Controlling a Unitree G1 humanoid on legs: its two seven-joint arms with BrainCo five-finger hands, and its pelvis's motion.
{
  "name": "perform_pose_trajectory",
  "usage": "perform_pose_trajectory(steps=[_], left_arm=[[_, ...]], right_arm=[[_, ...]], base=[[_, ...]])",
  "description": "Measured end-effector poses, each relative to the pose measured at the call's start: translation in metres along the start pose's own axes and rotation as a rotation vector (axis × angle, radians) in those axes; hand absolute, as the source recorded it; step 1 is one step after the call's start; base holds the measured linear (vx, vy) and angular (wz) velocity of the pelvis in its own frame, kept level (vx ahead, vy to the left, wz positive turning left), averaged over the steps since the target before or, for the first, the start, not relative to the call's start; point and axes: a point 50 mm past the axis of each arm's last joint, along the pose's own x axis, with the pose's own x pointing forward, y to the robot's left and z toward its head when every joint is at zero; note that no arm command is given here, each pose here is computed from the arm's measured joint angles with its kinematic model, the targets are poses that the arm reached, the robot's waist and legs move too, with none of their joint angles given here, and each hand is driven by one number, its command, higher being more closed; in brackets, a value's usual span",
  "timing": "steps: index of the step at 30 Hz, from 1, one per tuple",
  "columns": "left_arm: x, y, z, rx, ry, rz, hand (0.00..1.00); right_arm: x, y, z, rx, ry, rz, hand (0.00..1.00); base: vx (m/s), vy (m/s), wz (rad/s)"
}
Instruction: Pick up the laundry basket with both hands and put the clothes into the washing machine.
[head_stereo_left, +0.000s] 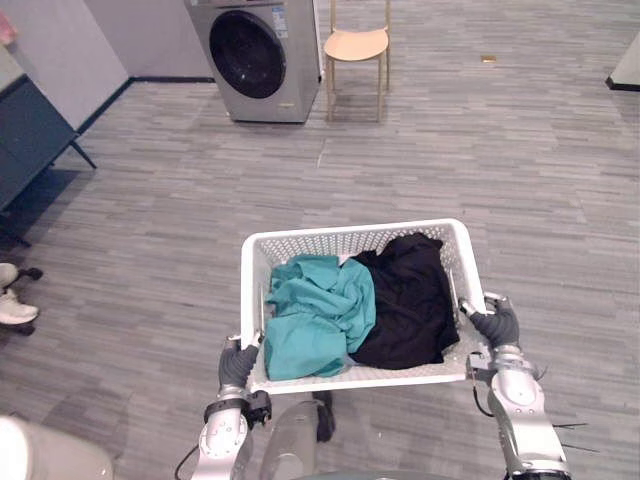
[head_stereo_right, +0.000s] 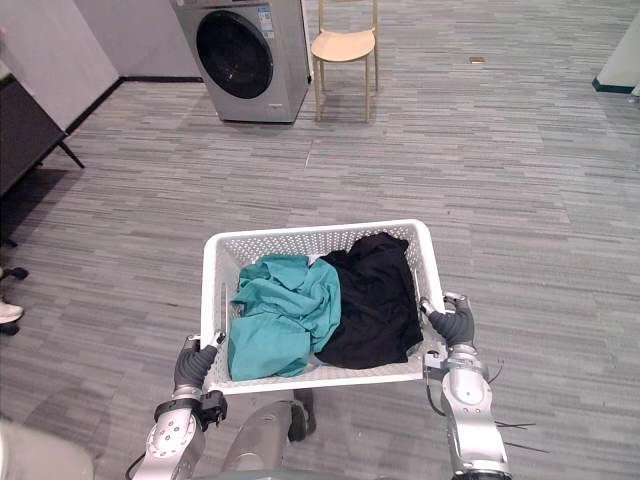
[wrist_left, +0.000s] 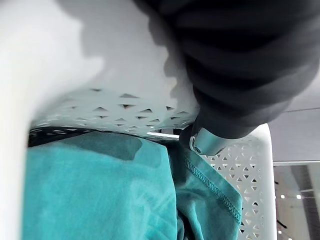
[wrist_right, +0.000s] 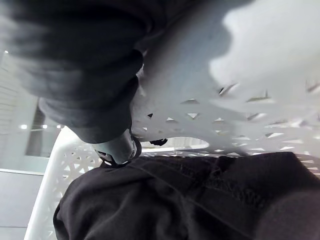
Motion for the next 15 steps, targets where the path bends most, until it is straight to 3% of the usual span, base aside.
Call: perform_pose_trajectory(steps=[8, 15], left_arm=[[0.004, 0.014, -0.017, 0.112, 0.078, -0.014, 1.00], [0.022, 0.009, -0.008, 0.140, 0.039, -0.045, 1.00]], right_arm=[[-0.013, 0.013, -0.028, 0.012, 0.127, 0.011, 1.00], [-0.010, 0.009, -0.025, 0.006, 0.112, 0.001, 1.00]], base=[[0.68, 0.221, -0.12], [0.74, 0.061, 0.17]])
